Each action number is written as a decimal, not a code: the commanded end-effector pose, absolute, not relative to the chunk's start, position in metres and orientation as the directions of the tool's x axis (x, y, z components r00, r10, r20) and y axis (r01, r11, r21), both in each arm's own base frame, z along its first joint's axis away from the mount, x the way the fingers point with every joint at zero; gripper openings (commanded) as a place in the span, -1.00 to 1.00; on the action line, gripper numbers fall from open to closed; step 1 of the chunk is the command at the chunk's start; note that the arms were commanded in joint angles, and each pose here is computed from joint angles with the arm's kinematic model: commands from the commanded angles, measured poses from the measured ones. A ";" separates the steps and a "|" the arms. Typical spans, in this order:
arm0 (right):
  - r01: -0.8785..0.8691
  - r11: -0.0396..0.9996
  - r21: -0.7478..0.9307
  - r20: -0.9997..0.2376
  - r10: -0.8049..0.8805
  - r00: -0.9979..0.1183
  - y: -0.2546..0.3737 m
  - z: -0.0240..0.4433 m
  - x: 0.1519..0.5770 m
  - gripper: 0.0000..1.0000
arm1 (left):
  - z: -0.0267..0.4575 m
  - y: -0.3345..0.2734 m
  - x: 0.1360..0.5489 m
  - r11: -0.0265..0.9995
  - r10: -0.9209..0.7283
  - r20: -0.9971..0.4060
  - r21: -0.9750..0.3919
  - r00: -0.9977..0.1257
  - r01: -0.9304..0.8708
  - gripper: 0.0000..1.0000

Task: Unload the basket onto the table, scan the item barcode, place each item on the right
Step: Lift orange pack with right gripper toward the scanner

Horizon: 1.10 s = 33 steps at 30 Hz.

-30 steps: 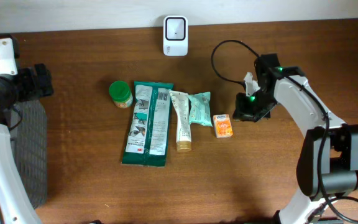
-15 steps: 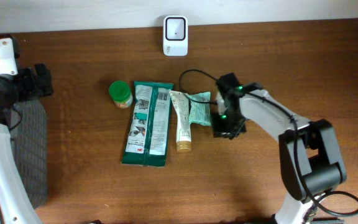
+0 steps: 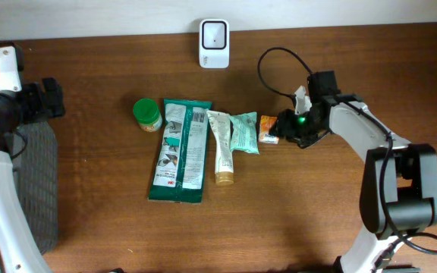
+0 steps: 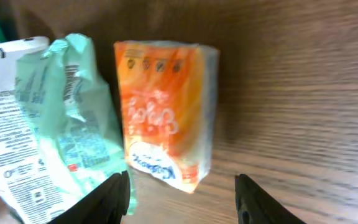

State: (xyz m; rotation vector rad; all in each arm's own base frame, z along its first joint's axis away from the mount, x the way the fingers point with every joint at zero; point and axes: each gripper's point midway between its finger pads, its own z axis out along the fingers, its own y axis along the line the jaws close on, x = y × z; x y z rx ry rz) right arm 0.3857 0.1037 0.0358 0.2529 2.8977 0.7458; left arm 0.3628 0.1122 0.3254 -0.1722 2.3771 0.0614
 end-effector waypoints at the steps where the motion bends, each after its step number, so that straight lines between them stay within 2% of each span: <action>1: 0.204 0.850 0.486 -0.074 0.273 -0.959 0.108 0.036 0.391 -0.10 | 0.333 0.111 0.361 0.992 -0.091 -0.704 0.001 -0.704 -0.129 0.98; 2: 0.221 0.853 0.474 -0.061 0.282 -0.958 0.106 0.029 0.390 -0.27 | 0.333 0.111 0.361 0.992 -0.091 -0.704 0.001 -0.704 -0.129 0.98; 8: 0.269 0.849 0.455 0.024 0.290 -0.957 0.118 -0.004 0.382 -0.41 | 0.333 0.111 0.361 0.992 -0.091 -0.704 0.001 -0.704 -0.129 0.98; 10: 0.268 0.861 0.432 0.009 0.293 -0.956 0.114 -0.006 0.383 -0.91 | 0.333 0.111 0.361 0.992 -0.091 -0.704 0.001 -0.704 -0.129 0.98; 12: 0.278 0.861 0.426 0.028 0.295 -0.955 0.113 -0.006 0.379 -0.92 | 0.333 0.111 0.361 0.992 -0.091 -0.704 0.001 -0.704 -0.129 0.98; 13: 0.249 0.842 0.478 0.037 0.263 -0.964 0.118 0.001 0.378 -0.92 | 0.333 0.111 0.361 0.992 -0.091 -0.704 0.001 -0.704 -0.129 0.98; 14: 0.127 0.783 0.609 -0.003 0.163 -0.987 0.132 0.024 0.381 -0.92 | 0.333 0.111 0.361 0.992 -0.091 -0.704 0.001 -0.704 -0.129 0.98; 16: -0.097 0.597 0.797 -0.161 0.055 -0.985 0.140 0.099 0.383 -0.92 | 0.333 0.111 0.361 0.992 -0.091 -0.704 0.001 -0.704 -0.129 0.99; 19: -0.184 0.526 0.830 -0.283 0.112 -0.953 0.104 0.167 0.371 -0.92 | 0.333 0.111 0.361 0.992 -0.091 -0.704 0.001 -0.704 -0.129 0.98; 22: -0.390 0.236 0.890 -0.421 0.095 -0.902 0.122 0.230 0.354 -0.92 | 0.333 0.111 0.361 0.992 -0.091 -0.704 0.001 -0.704 -0.129 0.98; 24: -0.446 0.080 0.892 -0.452 0.118 -0.884 0.126 0.258 0.350 -0.92 | 0.333 0.111 0.361 0.992 -0.091 -0.704 0.001 -0.704 -0.129 0.98; 30: -0.410 0.079 0.908 -0.417 0.123 -0.900 0.125 0.261 0.358 -0.92 | 0.333 0.111 0.361 0.992 -0.091 -0.704 0.001 -0.704 -0.129 0.98; 31: -0.394 0.138 0.909 -0.410 0.124 -0.903 0.125 0.253 0.366 -0.92 | 0.333 0.111 0.361 0.992 -0.091 -0.704 0.001 -0.704 -0.129 0.98; 33: -0.406 0.132 0.904 -0.419 0.094 -0.903 0.143 0.259 0.374 -0.92 | 0.333 0.111 0.361 0.992 -0.091 -0.704 0.001 -0.704 -0.129 0.98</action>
